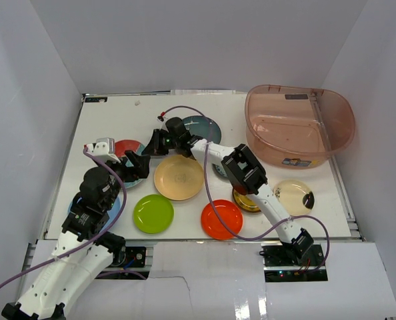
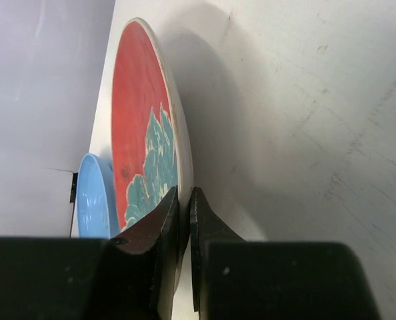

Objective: Place the plates into the plastic bin on the countertop

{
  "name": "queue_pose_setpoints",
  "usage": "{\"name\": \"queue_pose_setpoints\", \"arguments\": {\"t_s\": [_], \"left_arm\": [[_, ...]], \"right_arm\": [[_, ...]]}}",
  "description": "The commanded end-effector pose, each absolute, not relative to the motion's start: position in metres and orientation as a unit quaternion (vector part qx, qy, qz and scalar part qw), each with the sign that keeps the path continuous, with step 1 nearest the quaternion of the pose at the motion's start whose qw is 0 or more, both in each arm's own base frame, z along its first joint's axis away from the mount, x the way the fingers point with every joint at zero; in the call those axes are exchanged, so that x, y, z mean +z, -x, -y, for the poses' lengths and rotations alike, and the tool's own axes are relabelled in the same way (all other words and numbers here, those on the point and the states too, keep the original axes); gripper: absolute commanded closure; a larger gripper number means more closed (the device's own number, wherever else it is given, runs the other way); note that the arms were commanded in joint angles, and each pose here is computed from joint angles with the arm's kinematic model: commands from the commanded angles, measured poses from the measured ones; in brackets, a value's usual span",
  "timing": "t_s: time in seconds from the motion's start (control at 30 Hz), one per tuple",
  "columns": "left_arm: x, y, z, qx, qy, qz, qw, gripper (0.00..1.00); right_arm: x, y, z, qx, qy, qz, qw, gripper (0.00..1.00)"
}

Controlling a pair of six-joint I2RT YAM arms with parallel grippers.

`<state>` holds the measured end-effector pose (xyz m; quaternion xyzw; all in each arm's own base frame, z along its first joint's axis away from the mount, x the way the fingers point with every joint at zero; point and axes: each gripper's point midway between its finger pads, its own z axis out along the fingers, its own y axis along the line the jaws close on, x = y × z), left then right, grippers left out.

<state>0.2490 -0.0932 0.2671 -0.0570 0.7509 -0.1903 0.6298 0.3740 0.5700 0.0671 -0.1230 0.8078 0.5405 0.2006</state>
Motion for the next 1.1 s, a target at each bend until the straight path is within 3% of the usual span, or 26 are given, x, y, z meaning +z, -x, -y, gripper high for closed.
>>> {"name": "queue_pose_setpoints", "arguments": {"t_s": [0.0,0.03,0.23,0.47,0.6,0.73,1.07], "left_arm": [[0.283,-0.247,0.1,-0.213,0.05,-0.74,0.636,0.04],[0.286,-0.246,0.103,-0.223,0.048,-0.738,0.636,0.04],[0.305,-0.242,0.126,-0.288,0.039,-0.731,0.617,0.04],[0.291,-0.248,0.16,-0.353,0.019,-0.743,0.568,0.05],[0.277,-0.26,0.181,-0.378,0.01,-0.757,0.532,0.05],[0.263,-0.282,0.196,-0.377,0.012,-0.774,0.508,0.06],[0.235,-0.354,0.235,-0.398,0.034,-0.806,0.436,0.09]], "right_arm": [[0.267,-0.403,-0.551,0.637,0.132,-0.682,0.335,0.92],[0.31,-0.406,-0.531,0.646,0.13,-0.659,0.363,0.92],[0.4,-0.414,-0.417,0.623,0.107,-0.622,0.463,0.92],[0.418,-0.43,-0.237,0.541,0.018,-0.629,0.557,0.92],[0.402,-0.438,-0.1,0.449,-0.084,-0.643,0.615,0.92],[0.37,-0.426,-0.012,0.342,-0.167,-0.669,0.638,0.92],[0.285,-0.431,0.07,0.171,-0.236,-0.733,0.614,0.92]]}}
